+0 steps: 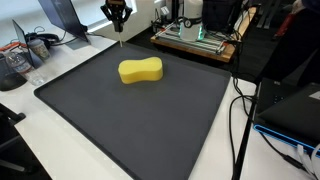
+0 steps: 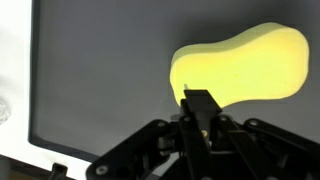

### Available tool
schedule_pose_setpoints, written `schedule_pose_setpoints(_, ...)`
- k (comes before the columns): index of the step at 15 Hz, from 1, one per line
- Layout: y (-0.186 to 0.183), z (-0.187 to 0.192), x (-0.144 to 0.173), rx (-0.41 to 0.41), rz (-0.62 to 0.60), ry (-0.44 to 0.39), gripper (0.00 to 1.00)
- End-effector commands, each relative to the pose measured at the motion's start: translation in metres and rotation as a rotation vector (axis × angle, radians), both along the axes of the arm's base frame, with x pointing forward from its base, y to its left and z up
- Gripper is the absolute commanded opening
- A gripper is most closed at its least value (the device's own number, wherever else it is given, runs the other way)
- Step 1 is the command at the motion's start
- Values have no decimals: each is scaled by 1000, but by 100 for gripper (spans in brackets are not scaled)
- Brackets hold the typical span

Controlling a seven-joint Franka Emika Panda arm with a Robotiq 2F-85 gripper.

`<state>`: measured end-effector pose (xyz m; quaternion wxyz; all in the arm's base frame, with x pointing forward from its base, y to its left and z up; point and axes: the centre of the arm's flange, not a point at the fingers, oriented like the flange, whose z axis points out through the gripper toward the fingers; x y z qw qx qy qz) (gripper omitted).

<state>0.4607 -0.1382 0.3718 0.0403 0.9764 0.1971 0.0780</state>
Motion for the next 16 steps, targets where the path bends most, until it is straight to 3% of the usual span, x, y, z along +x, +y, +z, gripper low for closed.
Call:
schedule_pose_setpoints(1,-20,-20,4,60,37,11,3)
schedule_pose_setpoints(6,-20,-52,19,78,70,81,3)
schedule_pose_setpoints(16,-30,-98,50,95,110,138,3)
